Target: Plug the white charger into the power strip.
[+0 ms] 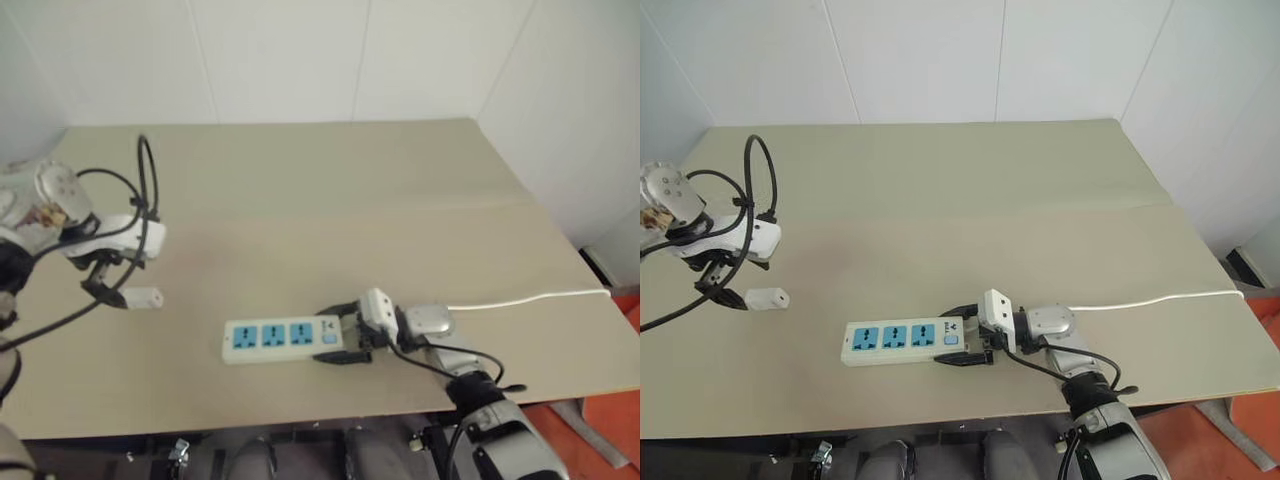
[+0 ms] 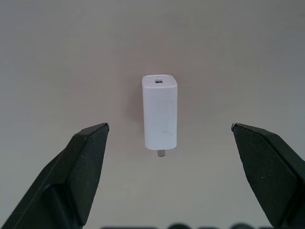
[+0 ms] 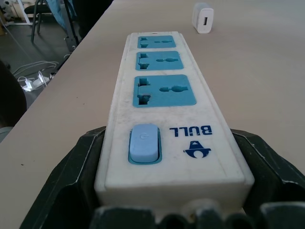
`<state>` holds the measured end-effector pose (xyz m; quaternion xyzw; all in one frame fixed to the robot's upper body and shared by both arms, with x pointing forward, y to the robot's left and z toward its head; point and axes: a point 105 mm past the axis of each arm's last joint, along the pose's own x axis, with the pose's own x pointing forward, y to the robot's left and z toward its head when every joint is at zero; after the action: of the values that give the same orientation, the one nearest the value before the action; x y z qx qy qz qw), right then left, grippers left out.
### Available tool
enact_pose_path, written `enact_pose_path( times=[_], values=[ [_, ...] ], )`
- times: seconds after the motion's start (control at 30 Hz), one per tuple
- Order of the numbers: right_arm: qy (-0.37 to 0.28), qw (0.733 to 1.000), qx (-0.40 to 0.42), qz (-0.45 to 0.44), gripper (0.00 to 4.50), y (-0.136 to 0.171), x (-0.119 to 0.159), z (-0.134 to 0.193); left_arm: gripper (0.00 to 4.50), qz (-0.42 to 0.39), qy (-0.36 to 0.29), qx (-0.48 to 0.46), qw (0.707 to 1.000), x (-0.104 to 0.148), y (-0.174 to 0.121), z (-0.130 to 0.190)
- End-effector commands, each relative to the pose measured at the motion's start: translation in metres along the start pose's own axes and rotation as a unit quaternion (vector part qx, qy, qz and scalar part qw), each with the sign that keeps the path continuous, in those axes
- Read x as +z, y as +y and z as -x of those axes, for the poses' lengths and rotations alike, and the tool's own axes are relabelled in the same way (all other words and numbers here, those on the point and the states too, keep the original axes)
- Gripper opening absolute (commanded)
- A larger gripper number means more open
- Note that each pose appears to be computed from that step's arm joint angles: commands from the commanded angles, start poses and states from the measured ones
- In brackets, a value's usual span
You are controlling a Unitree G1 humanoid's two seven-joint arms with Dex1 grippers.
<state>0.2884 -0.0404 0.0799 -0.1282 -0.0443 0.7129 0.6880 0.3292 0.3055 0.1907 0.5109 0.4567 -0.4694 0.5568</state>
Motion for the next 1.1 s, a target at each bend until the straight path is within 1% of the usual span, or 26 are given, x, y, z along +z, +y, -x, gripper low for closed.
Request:
enact_pose_path(
  times=[0.03, 0.27, 0.53, 0.67, 1.1],
  values=[
    [0.002, 1.0, 0.019, -0.017, 3.44, 0.011, -0.005, -0.009, 4.5, 0.004, 0.003, 0.008, 1.0, -0.004, 0.001, 0.007],
    [-0.001, 1.0, 0.019, -0.021, 3.44, 0.013, -0.004, -0.013, 4.5, 0.009, 0.018, -0.021, 1.0, -0.008, -0.003, -0.016],
    [-0.005, 1.0, 0.01, -0.029, 3.44, 0.015, -0.004, -0.015, 4.5, -0.001, 0.022, -0.03, 0.999, 0.0, 0.002, -0.033],
    [-0.006, 0.999, 0.002, -0.032, 3.44, 0.015, -0.003, -0.015, 4.5, -0.009, 0.037, -0.025, 0.999, 0.0, 0.006, -0.042],
    [-0.004, 0.999, -0.011, -0.035, 3.44, 0.018, -0.003, -0.011, 4.5, -0.02, 0.043, -0.015, 0.999, 0.005, 0.012, -0.065]
  ],
)
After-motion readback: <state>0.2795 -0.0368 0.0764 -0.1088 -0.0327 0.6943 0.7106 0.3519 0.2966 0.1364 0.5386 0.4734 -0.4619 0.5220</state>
